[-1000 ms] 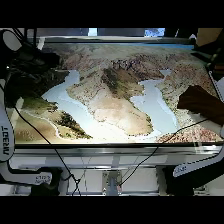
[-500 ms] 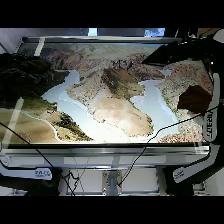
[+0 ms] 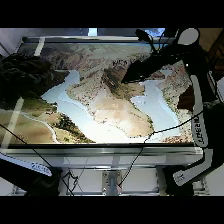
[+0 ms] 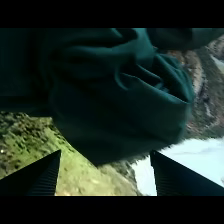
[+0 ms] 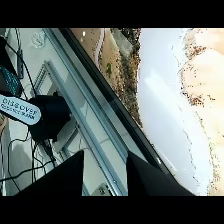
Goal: Fold the shirts.
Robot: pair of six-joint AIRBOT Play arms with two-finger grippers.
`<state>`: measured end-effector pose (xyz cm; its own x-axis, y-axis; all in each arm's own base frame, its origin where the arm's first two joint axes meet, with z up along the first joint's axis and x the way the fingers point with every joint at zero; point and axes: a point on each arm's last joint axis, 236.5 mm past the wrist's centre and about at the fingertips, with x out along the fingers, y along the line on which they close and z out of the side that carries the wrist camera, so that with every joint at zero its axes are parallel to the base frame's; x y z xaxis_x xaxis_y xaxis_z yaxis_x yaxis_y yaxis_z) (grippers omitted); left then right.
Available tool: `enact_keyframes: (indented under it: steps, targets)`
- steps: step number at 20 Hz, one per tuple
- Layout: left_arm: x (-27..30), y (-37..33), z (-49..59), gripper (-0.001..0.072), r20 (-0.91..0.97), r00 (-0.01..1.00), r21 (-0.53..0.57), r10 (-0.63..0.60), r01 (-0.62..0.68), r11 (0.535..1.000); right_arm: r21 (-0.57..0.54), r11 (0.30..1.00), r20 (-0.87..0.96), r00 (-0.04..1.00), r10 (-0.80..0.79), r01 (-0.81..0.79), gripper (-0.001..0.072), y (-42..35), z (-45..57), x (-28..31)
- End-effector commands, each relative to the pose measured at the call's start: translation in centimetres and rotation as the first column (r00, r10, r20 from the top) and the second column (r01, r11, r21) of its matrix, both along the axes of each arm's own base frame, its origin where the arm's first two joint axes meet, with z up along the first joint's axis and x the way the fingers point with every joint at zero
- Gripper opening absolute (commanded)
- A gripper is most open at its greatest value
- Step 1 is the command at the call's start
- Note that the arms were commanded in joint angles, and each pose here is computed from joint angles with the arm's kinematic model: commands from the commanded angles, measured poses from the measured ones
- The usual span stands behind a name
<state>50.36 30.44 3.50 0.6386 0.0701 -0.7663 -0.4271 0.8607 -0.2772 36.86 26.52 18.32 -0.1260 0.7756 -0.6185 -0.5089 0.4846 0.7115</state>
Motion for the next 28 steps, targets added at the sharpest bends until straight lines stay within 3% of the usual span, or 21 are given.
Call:
enact_keyframes:
  steps: [1,4,9,10,11,13,17,21,25,28]
  targets:
    - [1.2,2.3,-5.9,0.0637,-0.009,0.999,-0.016,0.051,-0.051,0.999,-0.006,1.000,0.035,0.999,-0.016,0.016,0.0328,2.9,-0.2,0.1]
    - [2.5,2.6,-9.7,0.0637,-0.004,0.997,-0.038,0.071,-0.071,0.997,0.015,1.000,0.058,0.998,-0.024,0.023,0.0326,4.4,0.1,0.2]
    - [6.1,-1.2,-13.8,0.0630,0.025,1.000,-0.040,-0.013,0.014,0.999,0.041,0.998,0.089,0.995,-0.049,0.045,0.0323,5.5,0.6,0.8]
    - [7.3,-2.7,-13.4,0.0586,0.062,0.997,-0.048,-0.047,0.050,0.998,0.034,0.998,0.093,0.994,-0.051,0.048,0.0322,5.4,0.5,0.9]
    - [8.5,-4.4,-12.8,0.0477,0.103,0.990,-0.053,-0.092,0.097,0.994,0.013,0.999,0.107,0.993,-0.052,0.051,0.0320,5.1,0.0,1.2]
    - [10.8,-9.3,-10.3,0.0037,0.188,0.958,-0.090,-0.215,0.234,0.968,-0.086,0.992,0.147,0.986,-0.075,0.088,0.0304,3.5,-1.7,2.4]
    - [12.9,-20.2,-0.7,0.0013,0.347,0.806,-0.121,-0.479,0.545,0.830,-0.300,0.937,0.254,0.961,-0.105,0.182,0.0304,-0.9,-5.0,5.1]
    - [11.8,-29.9,11.9,0.0012,0.496,0.641,-0.022,-0.586,0.684,0.729,-0.386,0.885,0.365,0.924,-0.112,0.259,0.0304,-3.5,-5.9,7.7]
    - [4.1,-44.6,24.9,0.0012,0.616,0.365,0.069,-0.698,0.858,0.509,-0.440,0.781,0.552,0.819,-0.154,0.444,0.0303,-7.6,-5.4,12.7]
    - [-4.4,-54.8,32.7,0.0011,0.664,0.145,0.185,-0.733,0.919,0.348,-0.398,0.688,0.692,0.691,-0.208,0.606,0.0303,-11.3,-2.9,16.2]
